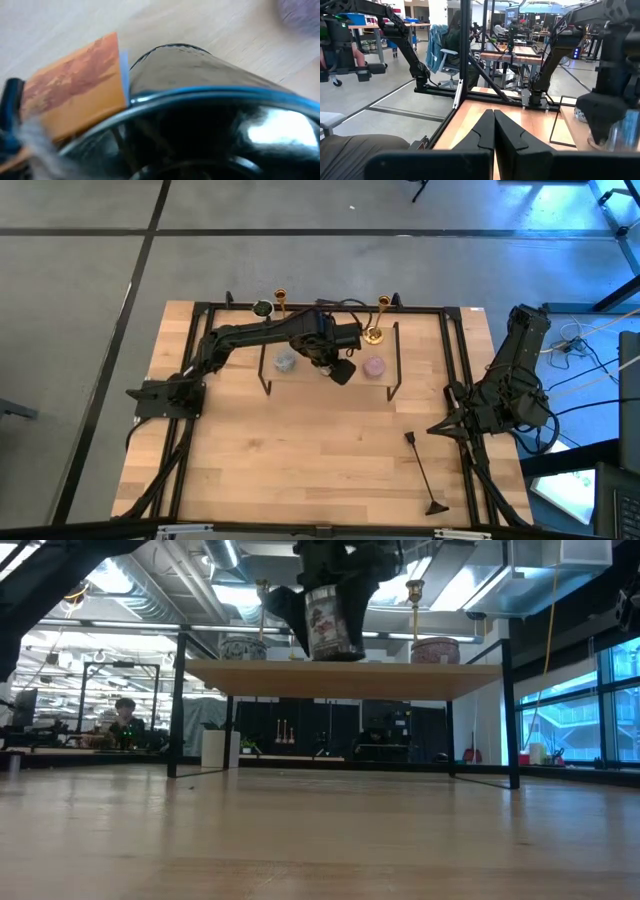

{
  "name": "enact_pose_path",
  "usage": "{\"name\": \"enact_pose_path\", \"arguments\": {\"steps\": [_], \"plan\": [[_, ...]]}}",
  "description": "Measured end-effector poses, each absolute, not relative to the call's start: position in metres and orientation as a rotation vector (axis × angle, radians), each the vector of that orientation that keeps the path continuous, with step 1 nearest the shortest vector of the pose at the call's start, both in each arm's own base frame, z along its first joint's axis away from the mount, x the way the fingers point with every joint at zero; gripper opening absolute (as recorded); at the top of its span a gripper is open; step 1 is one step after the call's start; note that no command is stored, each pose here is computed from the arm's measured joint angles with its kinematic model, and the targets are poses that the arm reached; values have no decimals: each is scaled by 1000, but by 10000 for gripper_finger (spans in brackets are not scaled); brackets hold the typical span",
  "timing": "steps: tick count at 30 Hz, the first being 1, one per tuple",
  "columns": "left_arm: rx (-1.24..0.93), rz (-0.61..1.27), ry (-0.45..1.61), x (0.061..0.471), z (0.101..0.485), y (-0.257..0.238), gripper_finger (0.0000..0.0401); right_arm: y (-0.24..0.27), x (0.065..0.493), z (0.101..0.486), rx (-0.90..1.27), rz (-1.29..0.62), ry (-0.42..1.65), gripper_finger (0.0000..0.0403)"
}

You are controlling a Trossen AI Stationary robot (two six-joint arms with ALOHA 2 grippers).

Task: Pick & Place candle stick holders
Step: Put the silver scented candle on the shelf

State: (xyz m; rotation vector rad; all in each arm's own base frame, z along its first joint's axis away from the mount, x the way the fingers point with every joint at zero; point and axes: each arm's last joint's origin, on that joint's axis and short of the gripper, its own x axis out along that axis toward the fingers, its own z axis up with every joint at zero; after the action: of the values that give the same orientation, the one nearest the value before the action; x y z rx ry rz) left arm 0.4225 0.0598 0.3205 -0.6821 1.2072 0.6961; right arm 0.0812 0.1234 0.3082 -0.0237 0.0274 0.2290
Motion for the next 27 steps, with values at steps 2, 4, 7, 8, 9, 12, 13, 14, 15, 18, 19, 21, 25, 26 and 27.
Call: {"name": "enact_pose_path", "arguments": {"steps": [2,4,7,8,9,12,13,14,15,18,19,21,25,26,27], "plan": [[-673,696,1240,424,314,60,347,123,81,308,-24,229,27,0],[-675,681,1255,425,312,60,347,123,81,308,-25,229,28,0],[-667,685,1283,426,307,59,347,123,81,308,-25,229,28,0],[-662,684,1287,426,307,59,347,123,81,308,-25,229,28,0],[-654,685,1290,425,307,60,347,123,81,308,-25,229,28,0],[-638,700,1287,425,307,60,347,123,81,308,-26,229,29,0],[-635,701,1286,425,307,60,347,123,81,308,-25,229,28,0],[-634,703,1286,425,307,60,347,123,81,308,-25,229,28,0],[-633,704,1286,425,307,60,347,124,81,308,-26,229,29,0],[-631,705,1286,425,307,60,347,123,81,308,-26,229,29,0],[-631,705,1285,425,307,60,347,123,81,308,-25,229,29,0],[-632,704,1283,425,307,60,353,123,81,308,-25,229,28,0],[-629,700,1283,425,308,60,386,123,81,308,-25,229,29,0],[-626,696,1281,425,308,60,385,123,81,308,-25,229,28,0],[-627,695,1278,425,309,60,382,124,81,308,-25,229,28,0]]}}
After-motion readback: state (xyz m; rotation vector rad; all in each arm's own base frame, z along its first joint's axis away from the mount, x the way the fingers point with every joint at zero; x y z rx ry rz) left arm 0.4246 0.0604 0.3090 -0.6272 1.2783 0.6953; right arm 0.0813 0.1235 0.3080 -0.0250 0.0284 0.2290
